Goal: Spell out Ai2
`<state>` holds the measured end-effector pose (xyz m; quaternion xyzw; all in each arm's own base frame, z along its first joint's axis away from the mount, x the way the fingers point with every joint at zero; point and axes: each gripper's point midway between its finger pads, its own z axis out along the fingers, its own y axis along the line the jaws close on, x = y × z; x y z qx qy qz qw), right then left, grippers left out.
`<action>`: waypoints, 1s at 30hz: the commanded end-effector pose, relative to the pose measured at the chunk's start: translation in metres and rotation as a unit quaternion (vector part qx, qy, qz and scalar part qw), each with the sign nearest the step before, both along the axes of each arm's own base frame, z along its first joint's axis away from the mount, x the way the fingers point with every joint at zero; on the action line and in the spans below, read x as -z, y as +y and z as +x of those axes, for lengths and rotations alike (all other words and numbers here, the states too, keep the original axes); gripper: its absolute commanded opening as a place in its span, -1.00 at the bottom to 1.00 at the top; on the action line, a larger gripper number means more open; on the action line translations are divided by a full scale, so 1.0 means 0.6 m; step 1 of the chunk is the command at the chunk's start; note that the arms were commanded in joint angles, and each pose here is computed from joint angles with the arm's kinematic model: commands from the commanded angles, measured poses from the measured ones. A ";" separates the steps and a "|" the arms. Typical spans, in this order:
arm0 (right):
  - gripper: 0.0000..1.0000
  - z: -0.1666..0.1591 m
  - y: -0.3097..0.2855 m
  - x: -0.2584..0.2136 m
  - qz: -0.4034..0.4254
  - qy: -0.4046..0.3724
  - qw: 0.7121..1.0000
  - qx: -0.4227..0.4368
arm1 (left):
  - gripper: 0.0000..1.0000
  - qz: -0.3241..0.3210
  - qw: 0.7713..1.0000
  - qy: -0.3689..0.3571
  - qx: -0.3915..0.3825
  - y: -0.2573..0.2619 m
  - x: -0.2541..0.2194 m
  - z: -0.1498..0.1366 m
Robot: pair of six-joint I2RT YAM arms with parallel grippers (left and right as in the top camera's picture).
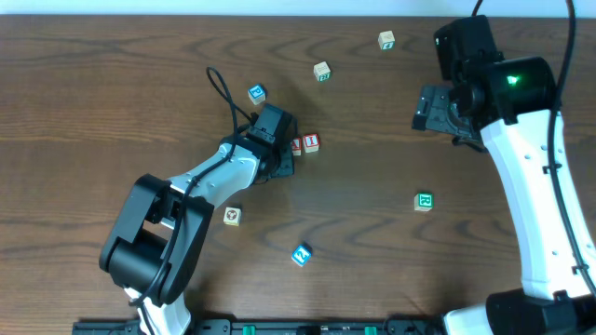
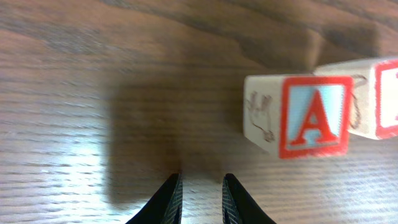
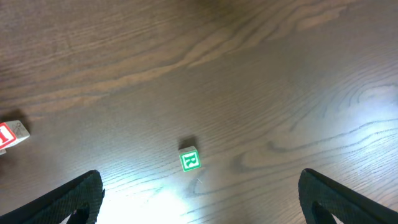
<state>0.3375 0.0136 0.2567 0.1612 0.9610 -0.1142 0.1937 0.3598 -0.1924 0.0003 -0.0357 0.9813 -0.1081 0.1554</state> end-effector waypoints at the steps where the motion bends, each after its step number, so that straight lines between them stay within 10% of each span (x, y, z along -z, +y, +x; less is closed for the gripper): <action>1: 0.98 -0.004 -0.003 -0.006 -0.008 -0.003 1.000 -0.004 | -0.53 0.052 0.998 -0.025 -0.011 0.028 0.002 0.016; 30: 0.99 -0.004 -0.003 -0.006 -0.008 -0.003 1.000 -0.004 | -0.52 -0.019 0.996 -0.088 0.004 -0.022 -0.029 0.063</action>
